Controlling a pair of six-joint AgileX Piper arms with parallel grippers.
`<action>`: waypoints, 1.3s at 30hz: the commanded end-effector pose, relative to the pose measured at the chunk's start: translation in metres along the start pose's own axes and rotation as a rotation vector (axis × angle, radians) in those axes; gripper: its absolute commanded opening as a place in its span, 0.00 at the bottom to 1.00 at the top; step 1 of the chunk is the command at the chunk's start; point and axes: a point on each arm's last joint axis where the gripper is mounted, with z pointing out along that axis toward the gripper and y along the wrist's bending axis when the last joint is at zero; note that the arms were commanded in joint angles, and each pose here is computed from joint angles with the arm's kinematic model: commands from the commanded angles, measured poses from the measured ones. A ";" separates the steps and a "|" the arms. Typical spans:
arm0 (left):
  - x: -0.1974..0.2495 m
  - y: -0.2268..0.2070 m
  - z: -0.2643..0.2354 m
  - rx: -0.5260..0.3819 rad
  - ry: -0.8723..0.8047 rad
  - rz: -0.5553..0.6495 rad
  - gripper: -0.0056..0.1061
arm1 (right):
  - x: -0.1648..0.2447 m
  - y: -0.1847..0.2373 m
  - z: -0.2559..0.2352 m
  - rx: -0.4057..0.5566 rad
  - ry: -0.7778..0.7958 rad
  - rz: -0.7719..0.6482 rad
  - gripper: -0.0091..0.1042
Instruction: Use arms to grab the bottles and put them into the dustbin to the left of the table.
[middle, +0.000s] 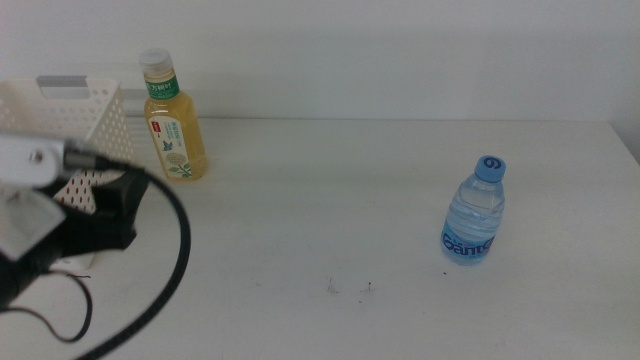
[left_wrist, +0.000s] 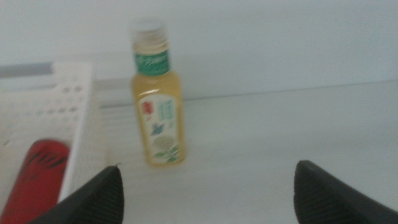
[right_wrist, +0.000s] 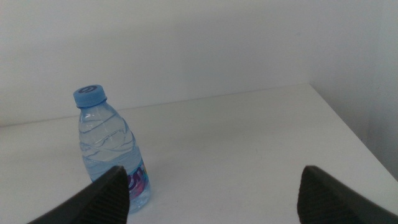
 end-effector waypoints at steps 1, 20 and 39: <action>0.013 0.006 -0.003 -0.052 -0.041 -0.025 0.89 | 0.000 0.000 0.000 0.003 -0.013 -0.009 0.89; 0.025 0.011 -0.007 -0.090 -0.094 -0.024 0.89 | 0.000 0.000 0.000 0.003 -0.013 -0.009 0.89; 0.068 0.013 0.106 -0.111 -0.088 -0.033 0.87 | 0.000 0.000 0.000 0.003 -0.013 -0.009 0.89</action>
